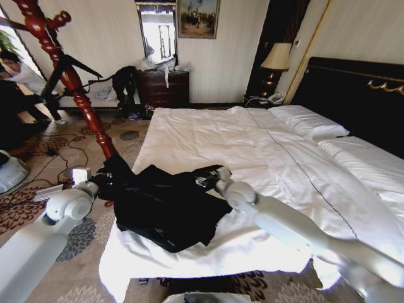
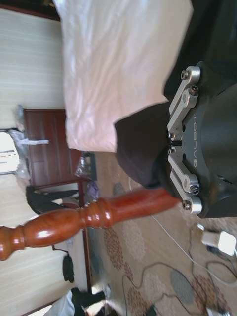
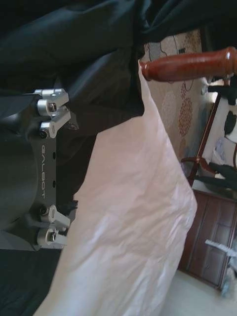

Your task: Pick up the clothes from the bed and hang them on the clothes hanger.

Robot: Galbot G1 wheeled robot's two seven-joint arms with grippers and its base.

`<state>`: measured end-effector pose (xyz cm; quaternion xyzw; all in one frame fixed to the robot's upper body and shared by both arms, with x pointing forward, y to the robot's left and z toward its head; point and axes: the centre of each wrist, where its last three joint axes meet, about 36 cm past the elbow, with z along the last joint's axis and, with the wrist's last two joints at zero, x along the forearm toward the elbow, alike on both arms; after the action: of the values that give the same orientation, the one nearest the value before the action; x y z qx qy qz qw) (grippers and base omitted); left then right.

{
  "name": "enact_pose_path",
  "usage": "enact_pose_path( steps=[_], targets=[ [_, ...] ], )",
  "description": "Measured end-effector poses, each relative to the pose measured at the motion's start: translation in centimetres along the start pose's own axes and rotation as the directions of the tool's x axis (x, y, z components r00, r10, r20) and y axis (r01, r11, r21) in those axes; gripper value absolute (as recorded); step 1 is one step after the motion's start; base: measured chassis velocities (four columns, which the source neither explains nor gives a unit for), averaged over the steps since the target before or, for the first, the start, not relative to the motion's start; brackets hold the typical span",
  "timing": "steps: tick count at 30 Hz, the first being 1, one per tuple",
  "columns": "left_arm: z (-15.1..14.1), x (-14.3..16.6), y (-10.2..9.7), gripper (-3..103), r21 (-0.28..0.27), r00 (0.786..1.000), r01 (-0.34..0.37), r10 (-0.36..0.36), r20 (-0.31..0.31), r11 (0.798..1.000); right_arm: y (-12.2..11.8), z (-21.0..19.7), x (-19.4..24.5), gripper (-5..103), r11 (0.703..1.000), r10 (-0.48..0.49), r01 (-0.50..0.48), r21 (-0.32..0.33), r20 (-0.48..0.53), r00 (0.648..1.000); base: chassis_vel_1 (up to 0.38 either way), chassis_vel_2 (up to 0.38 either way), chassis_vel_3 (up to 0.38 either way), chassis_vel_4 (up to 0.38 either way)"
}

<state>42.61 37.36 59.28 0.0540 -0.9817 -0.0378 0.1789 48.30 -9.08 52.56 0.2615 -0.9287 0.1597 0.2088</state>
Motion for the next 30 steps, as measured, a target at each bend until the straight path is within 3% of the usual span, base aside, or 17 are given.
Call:
enact_pose_path(
  steps=[2, 3, 4, 8, 12, 18, 24, 30],
  targets=[
    [-1.3, 0.4, 0.3, 0, 0.017, 1.0, -0.008, 0.007, 0.027, 1.0, 1.6, -0.9, -1.3, 86, 1.0, -0.018, 0.017, 0.024, 0.04, 0.999, 0.0, 0.0, 0.0, 0.0],
    [-1.8, 0.5, 0.5, 0, 0.019, 0.999, -0.007, 0.007, 0.037, 1.0, 2.6, -1.6, -2.3, 96, 0.999, -0.03, 0.028, 0.032, 0.057, 0.998, 0.0, 0.0, 0.0, 0.0],
    [-1.8, 0.5, 0.5, 0, 0.019, 0.999, -0.007, 0.007, 0.037, 1.0, 2.6, -1.6, -2.3, 96, 0.999, -0.03, 0.028, 0.032, 0.057, 0.998, 0.0, 0.0, 0.0, 0.0],
    [-1.7, 0.5, 0.2, 0, 0.011, 0.999, -0.009, 0.009, 0.035, 1.0, 6.3, -4.1, -6.7, 100, 0.997, -0.066, 0.063, 0.049, 0.049, 0.997, 0.0, 0.0, 0.0, 0.0],
    [-1.2, 0.2, -0.1, 0, 0.022, 1.0, -0.013, 0.012, 0.029, 1.0, 7.3, -4.7, -9.6, 100, 0.995, -0.066, 0.067, 0.068, -0.017, 0.998, 0.0, 0.0, 0.0, 0.0],
    [-1.4, 0.4, -0.1, 0, 0.03, 0.999, -0.024, 0.023, 0.037, 0.999, 7.3, -5.3, -13.5, 100, 0.989, -0.049, 0.06, 0.134, -0.088, 0.995, 0.0, 0.0, 0.0, 0.0],
    [-2.0, 0.8, 0.0, 0, 0.022, 0.998, -0.034, 0.033, 0.055, 0.999, 6.7, -5.5, -16.0, 100, 0.99, -0.044, 0.063, 0.129, -0.144, 0.989, 0.0, 0.0, 0.0, 0.0],
    [-2.1, 1.0, -0.1, 0, 0.021, 0.998, -0.039, 0.037, 0.059, 0.999, 6.1, -4.8, -19.6, 100, 0.993, 0.018, 0.006, 0.114, -0.207, 0.978, 0.0, 0.0, 0.0, 0.0]
  ],
)
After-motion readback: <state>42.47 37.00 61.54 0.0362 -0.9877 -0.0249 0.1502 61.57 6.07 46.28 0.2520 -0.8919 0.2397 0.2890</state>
